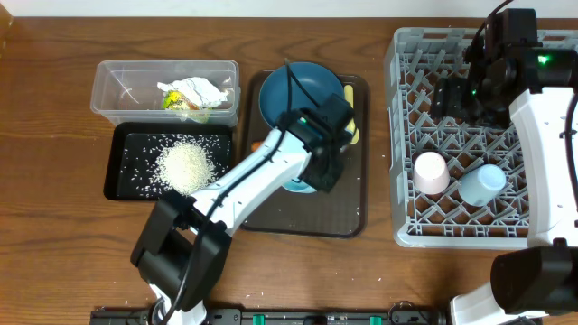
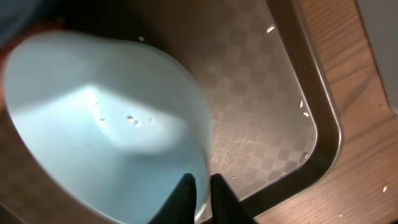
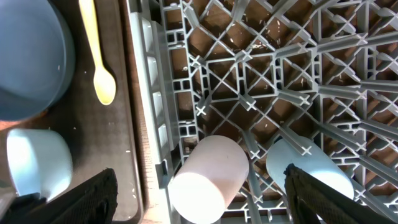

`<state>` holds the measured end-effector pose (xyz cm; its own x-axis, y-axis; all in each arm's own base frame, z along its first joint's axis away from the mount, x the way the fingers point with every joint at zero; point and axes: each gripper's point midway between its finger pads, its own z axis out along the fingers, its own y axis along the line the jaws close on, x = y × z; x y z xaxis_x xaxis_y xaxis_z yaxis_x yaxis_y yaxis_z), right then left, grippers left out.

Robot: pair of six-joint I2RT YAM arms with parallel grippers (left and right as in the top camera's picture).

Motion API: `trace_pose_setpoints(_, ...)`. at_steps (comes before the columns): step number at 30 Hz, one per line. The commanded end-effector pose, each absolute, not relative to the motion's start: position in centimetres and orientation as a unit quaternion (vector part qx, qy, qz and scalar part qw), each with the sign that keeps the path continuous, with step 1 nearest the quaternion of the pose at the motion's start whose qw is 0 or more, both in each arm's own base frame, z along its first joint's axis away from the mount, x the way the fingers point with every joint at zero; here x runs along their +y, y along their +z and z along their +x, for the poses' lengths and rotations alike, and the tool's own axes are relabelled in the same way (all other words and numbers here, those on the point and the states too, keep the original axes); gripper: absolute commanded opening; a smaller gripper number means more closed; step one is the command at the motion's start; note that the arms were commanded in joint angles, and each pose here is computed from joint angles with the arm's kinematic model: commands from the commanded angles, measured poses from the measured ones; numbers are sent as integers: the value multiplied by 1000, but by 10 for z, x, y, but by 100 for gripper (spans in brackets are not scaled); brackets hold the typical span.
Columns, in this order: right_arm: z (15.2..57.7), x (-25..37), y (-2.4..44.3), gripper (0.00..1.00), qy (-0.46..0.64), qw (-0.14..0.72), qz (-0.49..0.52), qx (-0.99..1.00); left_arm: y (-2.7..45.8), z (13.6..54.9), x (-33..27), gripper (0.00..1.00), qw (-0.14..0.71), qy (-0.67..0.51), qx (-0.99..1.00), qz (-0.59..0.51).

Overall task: Sort waste into correct bins and load items into the dishwasher rack
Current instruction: 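Return the empty bowl to the dark tray and release it, then move the right gripper to the light-blue bowl and grasp its rim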

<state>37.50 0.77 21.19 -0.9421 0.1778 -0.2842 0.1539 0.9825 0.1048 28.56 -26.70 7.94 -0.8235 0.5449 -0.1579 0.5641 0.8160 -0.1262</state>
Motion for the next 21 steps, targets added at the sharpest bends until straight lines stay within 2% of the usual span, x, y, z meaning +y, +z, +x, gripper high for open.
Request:
trace_pose_setpoints(1,373,14,214,84,43,150,70,985,78,284,-262,22,63,-60,954,287)
trace_pose_setpoints(5,374,14,215,84,44,152,70,985,79,283,-260,27,58,-61,958,273)
trace_pose_setpoints(11,381,40,220,83,105,164,50,980,119,311,-231,33,77,-92,984,134)
trace_pose_setpoints(16,391,87,227,82,133,190,-3,973,177,347,-167,50,139,-144,980,2)
trace_pose_setpoints(21,391,141,214,80,141,182,-52,972,212,364,-97,54,196,-145,966,-86)
